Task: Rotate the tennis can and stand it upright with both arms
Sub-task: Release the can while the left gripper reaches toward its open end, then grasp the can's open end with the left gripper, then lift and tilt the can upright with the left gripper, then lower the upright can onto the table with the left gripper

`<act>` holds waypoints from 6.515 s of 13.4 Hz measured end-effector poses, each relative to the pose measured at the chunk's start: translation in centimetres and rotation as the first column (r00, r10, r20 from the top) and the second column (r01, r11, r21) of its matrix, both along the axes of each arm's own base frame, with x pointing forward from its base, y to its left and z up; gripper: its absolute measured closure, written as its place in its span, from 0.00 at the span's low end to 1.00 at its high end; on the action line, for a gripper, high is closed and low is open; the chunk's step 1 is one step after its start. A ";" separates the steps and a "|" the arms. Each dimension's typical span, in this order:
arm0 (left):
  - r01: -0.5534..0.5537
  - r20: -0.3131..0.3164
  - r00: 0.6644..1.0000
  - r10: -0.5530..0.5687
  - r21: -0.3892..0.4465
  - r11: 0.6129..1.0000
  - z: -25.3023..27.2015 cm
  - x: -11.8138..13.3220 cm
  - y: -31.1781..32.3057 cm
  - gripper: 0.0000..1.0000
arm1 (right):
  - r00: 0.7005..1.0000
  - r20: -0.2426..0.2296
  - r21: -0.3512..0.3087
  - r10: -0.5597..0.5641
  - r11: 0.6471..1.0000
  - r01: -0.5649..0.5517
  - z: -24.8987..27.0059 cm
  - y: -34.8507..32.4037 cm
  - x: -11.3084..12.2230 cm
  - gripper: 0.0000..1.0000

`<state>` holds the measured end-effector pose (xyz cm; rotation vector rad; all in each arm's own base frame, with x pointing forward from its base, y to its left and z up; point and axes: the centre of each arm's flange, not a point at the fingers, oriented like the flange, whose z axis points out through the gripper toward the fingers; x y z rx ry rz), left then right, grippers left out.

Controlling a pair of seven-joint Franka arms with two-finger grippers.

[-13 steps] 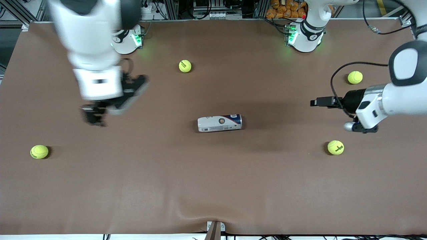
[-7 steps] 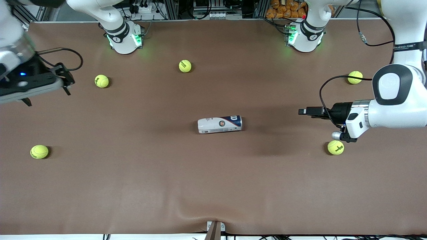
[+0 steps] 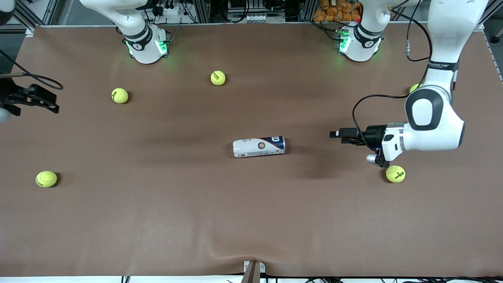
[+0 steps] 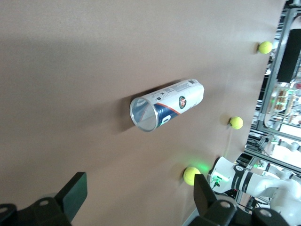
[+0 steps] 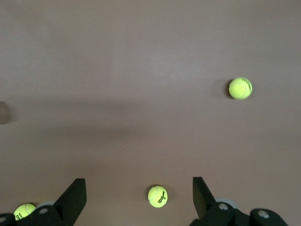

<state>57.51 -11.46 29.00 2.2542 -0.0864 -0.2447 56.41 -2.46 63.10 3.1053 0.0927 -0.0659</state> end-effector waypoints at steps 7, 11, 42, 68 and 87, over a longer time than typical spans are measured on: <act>-0.054 0.015 0.998 0.057 -0.154 0.987 -7.6 -2.6 -4.4 0.00 | 0.996 0.087 0.027 -0.025 0.999 0.022 0.9 0.4 -5.0 0.00; -0.098 -0.015 0.995 0.098 -0.241 0.965 -10.6 -3.8 -7.8 0.00 | 0.995 0.097 0.028 -0.021 0.999 0.018 1.5 0.7 -5.4 0.00; -0.155 -0.211 0.960 0.183 0.142 0.978 6.7 -0.9 -22.5 0.95 | 0.992 0.127 0.027 0.017 0.999 -0.021 1.0 2.7 -4.9 0.00; -0.210 0.147 0.976 0.158 0.809 0.549 9.2 -13.4 -42.4 0.95 | 0.991 0.128 0.033 0.025 0.999 -0.029 1.1 3.2 -4.8 0.00; -0.318 0.219 0.947 0.234 0.728 0.608 15.9 -10.3 -40.3 0.00 | 0.990 0.137 0.033 0.041 0.998 -0.046 1.2 4.1 -4.8 0.00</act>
